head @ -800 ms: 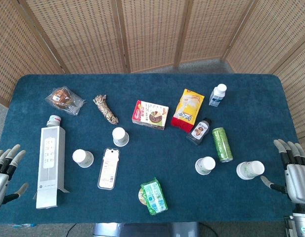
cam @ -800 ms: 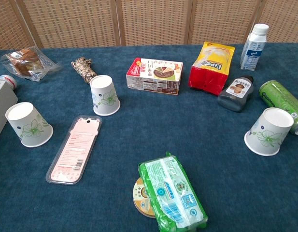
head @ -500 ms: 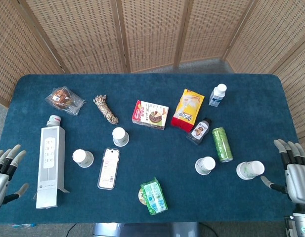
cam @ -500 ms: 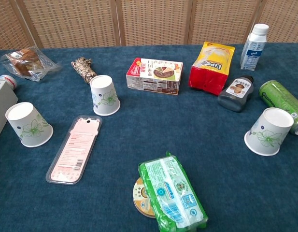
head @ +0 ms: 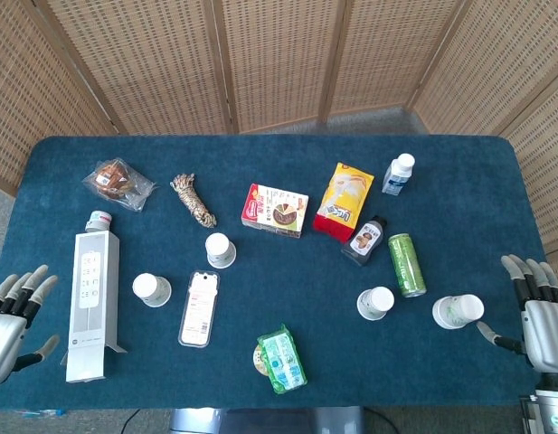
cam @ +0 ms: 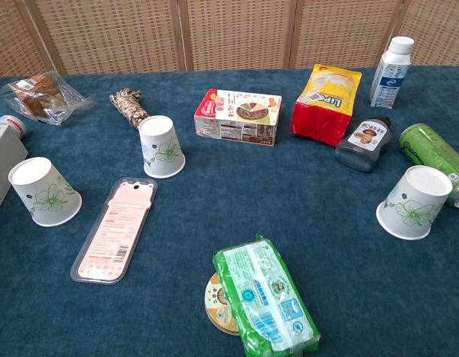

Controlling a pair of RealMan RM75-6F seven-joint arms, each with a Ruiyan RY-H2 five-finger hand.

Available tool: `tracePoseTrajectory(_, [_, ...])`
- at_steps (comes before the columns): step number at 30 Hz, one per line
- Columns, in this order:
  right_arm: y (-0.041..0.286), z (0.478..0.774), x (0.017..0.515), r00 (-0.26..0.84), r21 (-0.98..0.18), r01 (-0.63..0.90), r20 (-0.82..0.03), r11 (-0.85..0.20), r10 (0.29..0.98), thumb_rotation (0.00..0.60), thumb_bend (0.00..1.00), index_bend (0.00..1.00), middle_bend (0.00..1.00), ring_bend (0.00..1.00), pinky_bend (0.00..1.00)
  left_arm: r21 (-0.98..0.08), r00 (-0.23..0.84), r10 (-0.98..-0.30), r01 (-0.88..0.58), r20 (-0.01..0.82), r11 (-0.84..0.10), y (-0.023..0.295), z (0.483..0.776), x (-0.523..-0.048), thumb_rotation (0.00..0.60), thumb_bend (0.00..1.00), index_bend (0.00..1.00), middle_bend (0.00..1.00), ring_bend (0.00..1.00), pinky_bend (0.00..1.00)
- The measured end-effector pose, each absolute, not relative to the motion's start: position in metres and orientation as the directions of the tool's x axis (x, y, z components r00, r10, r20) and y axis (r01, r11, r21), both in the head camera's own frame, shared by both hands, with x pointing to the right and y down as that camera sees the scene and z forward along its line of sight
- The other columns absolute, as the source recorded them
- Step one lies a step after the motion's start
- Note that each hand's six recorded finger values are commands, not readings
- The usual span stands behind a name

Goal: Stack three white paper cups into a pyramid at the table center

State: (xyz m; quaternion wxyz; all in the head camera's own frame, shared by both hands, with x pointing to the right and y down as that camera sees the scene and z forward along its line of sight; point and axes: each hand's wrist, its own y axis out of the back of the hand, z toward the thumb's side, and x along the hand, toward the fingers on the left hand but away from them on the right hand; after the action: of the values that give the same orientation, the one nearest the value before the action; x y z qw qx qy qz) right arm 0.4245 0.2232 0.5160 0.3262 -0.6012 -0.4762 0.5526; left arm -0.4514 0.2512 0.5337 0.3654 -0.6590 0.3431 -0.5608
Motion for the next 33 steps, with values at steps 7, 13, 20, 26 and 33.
tracePoseTrajectory(7, [0.223, 0.515, 0.425, -0.066, -0.918, 0.221, -0.352, -0.33, 0.934, 0.6, 0.08, 0.0, 0.0, 0.0, 0.0, -0.829, 0.189, -0.819, -0.045, 0.541, -0.558, 0.232, 0.555, -0.432, 0.6, 0.3, 0.0, 0.0, 0.0, 0.0])
tracePoseTrajectory(13, [0.222, 0.514, 0.426, -0.068, -0.917, 0.225, -0.352, -0.329, 0.934, 0.6, 0.08, 0.0, 0.0, 0.0, 0.0, -0.81, 0.215, -0.794, -0.016, 0.569, -0.586, 0.21, 0.571, -0.409, 0.6, 0.29, 0.0, 0.0, 0.0, 0.0])
tracePoseTrajectory(20, [0.221, 0.513, 0.427, -0.068, -0.917, 0.23, -0.35, -0.326, 0.934, 0.6, 0.08, 0.0, 0.0, 0.0, 0.0, -0.796, 0.244, -0.765, 0.064, 0.597, -0.601, 0.194, 0.587, -0.379, 0.6, 0.29, 0.0, 0.0, 0.0, 0.0])
tracePoseTrajectory(26, [0.221, 0.513, 0.429, -0.073, -0.915, 0.239, -0.35, -0.324, 0.934, 0.6, 0.08, 0.0, 0.0, 0.0, 0.0, -0.776, 0.235, -0.74, 0.151, 0.63, -0.612, 0.188, 0.606, -0.357, 0.6, 0.29, 0.0, 0.0, 0.0, 0.0])
tracePoseTrajectory(33, [0.22, 0.513, 0.43, -0.072, -0.914, 0.243, -0.351, -0.325, 0.934, 0.6, 0.08, 0.0, 0.0, 0.0, 0.0, -0.744, 0.221, -0.711, 0.218, 0.668, -0.632, 0.185, 0.628, -0.333, 0.6, 0.29, 0.0, 0.0, 0.0, 0.0])
